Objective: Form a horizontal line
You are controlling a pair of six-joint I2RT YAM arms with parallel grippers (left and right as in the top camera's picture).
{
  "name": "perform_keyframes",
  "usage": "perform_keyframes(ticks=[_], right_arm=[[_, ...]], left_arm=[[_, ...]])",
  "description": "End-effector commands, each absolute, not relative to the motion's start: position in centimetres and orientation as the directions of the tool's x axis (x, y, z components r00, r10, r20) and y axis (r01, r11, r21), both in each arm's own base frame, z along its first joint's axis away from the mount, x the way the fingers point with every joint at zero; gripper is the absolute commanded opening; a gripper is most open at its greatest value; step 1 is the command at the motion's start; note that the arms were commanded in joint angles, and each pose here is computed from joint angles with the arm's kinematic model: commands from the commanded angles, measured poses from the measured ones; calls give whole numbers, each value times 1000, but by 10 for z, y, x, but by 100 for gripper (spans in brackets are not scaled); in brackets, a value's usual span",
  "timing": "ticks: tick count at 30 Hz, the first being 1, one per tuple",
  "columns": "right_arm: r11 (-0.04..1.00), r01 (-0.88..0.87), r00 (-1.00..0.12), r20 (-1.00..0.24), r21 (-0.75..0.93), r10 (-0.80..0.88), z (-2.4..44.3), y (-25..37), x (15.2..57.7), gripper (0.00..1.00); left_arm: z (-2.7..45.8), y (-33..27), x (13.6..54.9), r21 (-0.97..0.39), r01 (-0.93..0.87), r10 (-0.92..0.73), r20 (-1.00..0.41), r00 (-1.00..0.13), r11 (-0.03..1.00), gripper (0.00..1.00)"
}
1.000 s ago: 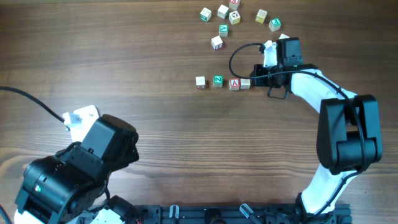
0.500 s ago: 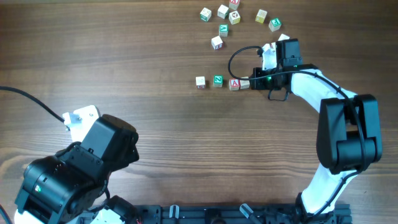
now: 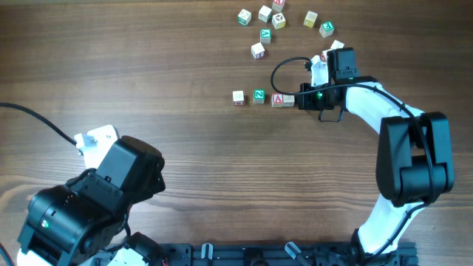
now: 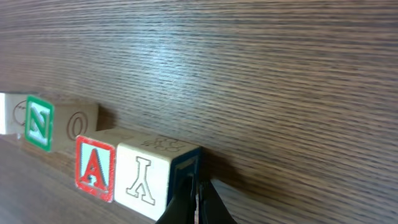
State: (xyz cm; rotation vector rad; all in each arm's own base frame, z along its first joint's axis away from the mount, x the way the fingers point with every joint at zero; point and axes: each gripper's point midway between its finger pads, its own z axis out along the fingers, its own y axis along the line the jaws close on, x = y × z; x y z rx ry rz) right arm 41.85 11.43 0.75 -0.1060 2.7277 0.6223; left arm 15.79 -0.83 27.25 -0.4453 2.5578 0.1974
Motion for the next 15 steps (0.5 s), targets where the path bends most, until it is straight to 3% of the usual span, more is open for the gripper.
perform_keyframes(ticks=[1, 8, 15], right_arm=[[947, 2, -954, -283, 320, 98, -13, 94, 415, 4], [955, 67, -970, -207, 288, 130, -18, 87, 398, 5], [949, 72, -951, -265, 308, 158, 30, 87, 397, 5]], left_arm=[[274, -8, 157, 44, -353, -278, -530, -801, 935, 100], [274, -8, 157, 44, -353, -278, -530, -801, 935, 100], [274, -8, 157, 44, -353, -278, -530, -801, 935, 100]])
